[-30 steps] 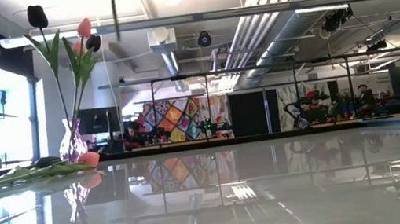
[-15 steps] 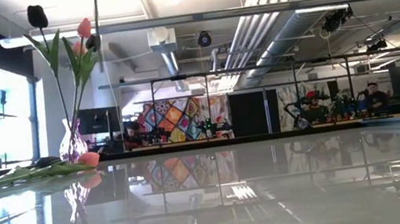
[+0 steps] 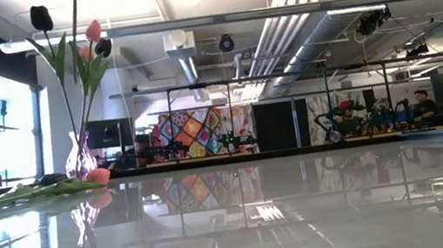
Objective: Sort flowers into vase by color
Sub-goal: Put the pink flower into the blue glass vase
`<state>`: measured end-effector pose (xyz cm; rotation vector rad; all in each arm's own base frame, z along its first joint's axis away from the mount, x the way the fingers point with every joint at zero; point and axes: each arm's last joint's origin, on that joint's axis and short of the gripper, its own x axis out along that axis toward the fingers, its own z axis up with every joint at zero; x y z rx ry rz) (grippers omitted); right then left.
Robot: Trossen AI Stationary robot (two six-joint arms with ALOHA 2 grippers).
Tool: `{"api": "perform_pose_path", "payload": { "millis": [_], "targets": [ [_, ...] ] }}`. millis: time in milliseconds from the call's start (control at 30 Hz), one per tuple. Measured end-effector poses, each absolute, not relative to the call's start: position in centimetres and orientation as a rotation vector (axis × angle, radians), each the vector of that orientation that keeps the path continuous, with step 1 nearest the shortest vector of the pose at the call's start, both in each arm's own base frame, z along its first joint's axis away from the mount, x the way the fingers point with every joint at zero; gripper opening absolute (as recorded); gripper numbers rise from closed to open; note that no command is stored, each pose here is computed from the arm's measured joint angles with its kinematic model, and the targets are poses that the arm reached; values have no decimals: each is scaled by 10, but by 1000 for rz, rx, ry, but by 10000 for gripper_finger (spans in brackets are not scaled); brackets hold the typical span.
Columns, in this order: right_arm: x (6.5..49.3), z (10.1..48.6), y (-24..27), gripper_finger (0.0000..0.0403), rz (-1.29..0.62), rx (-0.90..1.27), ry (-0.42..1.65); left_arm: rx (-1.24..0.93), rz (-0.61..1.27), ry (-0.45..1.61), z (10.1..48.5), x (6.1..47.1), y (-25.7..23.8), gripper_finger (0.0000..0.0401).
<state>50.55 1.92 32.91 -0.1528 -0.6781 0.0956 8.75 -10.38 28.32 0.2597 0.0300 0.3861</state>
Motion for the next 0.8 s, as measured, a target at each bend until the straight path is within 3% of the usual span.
{"api": "perform_pose_path", "payload": {
  "millis": [233,800],
  "targets": [
    [506,329,5,0,110,-182,-678,273,418,3,292,95,-96,179],
    [505,329,4,0,229,-157,-673,224,277,-149,298,116,-82,179]
  ]
}}
